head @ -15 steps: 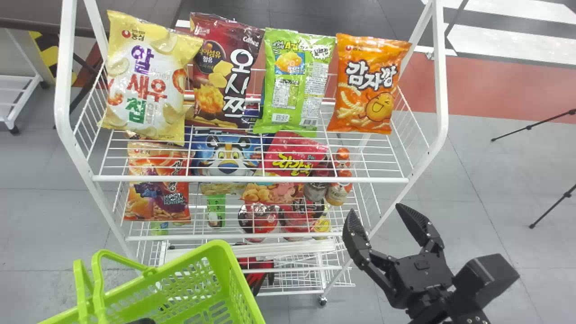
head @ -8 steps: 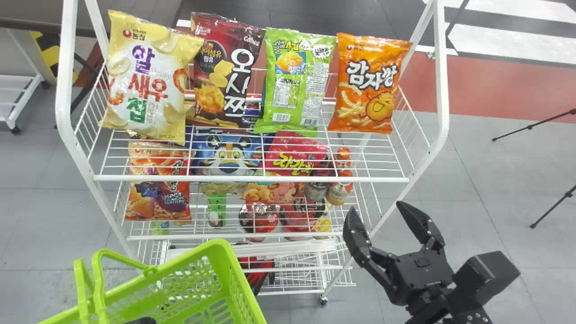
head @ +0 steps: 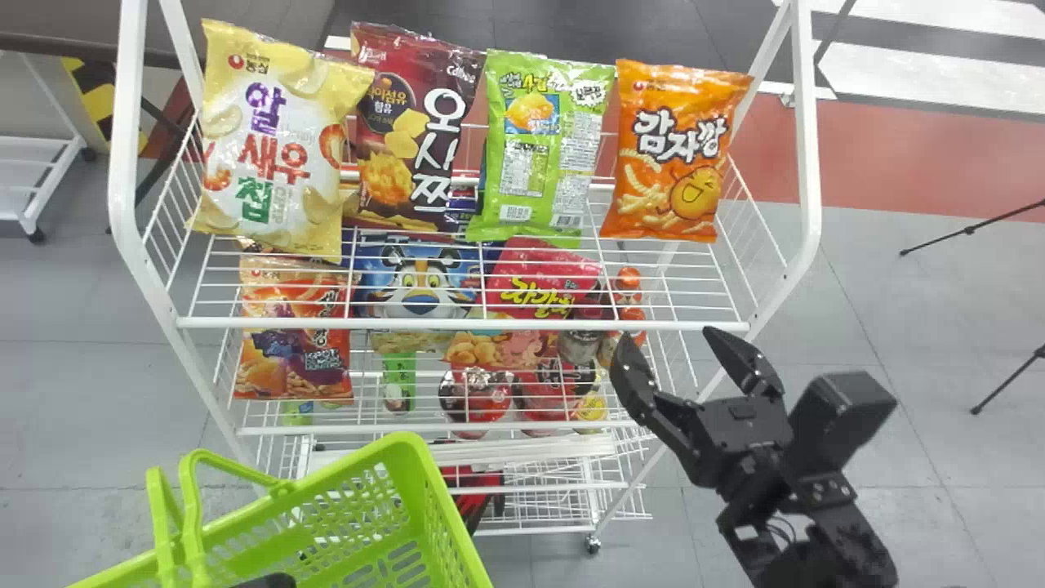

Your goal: Hold basket handle with left hand then pick Gkobukchip with right hand and place into basket

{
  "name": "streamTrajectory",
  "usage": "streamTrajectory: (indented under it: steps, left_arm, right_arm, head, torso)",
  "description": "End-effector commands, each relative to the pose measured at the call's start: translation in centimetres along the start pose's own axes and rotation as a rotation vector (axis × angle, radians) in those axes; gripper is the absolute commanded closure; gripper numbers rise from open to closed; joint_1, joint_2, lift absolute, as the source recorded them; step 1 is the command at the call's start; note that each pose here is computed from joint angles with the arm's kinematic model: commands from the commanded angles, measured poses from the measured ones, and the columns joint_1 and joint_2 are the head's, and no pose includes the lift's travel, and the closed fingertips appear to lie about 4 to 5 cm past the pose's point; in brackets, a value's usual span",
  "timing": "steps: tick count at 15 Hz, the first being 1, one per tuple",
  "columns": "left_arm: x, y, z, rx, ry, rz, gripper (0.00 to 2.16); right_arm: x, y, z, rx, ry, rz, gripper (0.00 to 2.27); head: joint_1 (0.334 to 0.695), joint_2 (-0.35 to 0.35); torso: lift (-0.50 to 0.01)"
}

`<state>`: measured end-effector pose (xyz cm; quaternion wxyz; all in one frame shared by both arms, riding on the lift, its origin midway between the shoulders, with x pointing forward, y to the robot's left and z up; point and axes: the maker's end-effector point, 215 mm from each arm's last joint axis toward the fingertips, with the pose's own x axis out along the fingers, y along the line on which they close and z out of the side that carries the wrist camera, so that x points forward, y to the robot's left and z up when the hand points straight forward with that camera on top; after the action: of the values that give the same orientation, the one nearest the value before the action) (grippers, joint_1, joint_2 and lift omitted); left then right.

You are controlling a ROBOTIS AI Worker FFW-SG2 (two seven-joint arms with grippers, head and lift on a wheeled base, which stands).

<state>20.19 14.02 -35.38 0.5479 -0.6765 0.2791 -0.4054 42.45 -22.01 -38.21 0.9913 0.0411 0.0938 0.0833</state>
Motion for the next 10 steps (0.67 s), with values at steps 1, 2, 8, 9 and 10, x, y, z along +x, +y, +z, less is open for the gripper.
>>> streamTrajectory:
  steps: [1,2,8,9,10]
  left_arm:
    - [0.2,-0.1,-0.2,0.001,0.007,-0.001,2.15]
    - [0.2,-0.1,-0.2,0.002,0.008,-0.002,2.15]
    - [0.3,0.0,-0.3,0.001,0.013,0.002,2.15]
    - [0.3,0.1,-0.3,0.0,0.012,0.002,2.15]
    - [0.3,0.0,-0.3,0.002,0.014,0.003,2.15]
  right_arm:
    - [2.2,0.5,-0.3,0.014,0.052,0.007,0.08]
    - [3.2,0.9,-0.4,0.018,0.072,0.015,0.08]
    - [8.7,2.1,2.0,0.017,0.085,0.029,0.08]
    - [9.6,2.0,2.0,0.016,0.095,0.027,0.08]
    - [10.7,1.7,2.8,0.014,0.084,0.025,0.08]
  head:
    - [0.695,-0.154]
    - [0.695,-0.145]
    - [0.695,-0.09]
    - [0.695,-0.086]
    - [0.695,-0.084]
  torso:
    - [0.0]
    - [0.0]
    - [0.0]
    - [0.0]
    - [0.0]
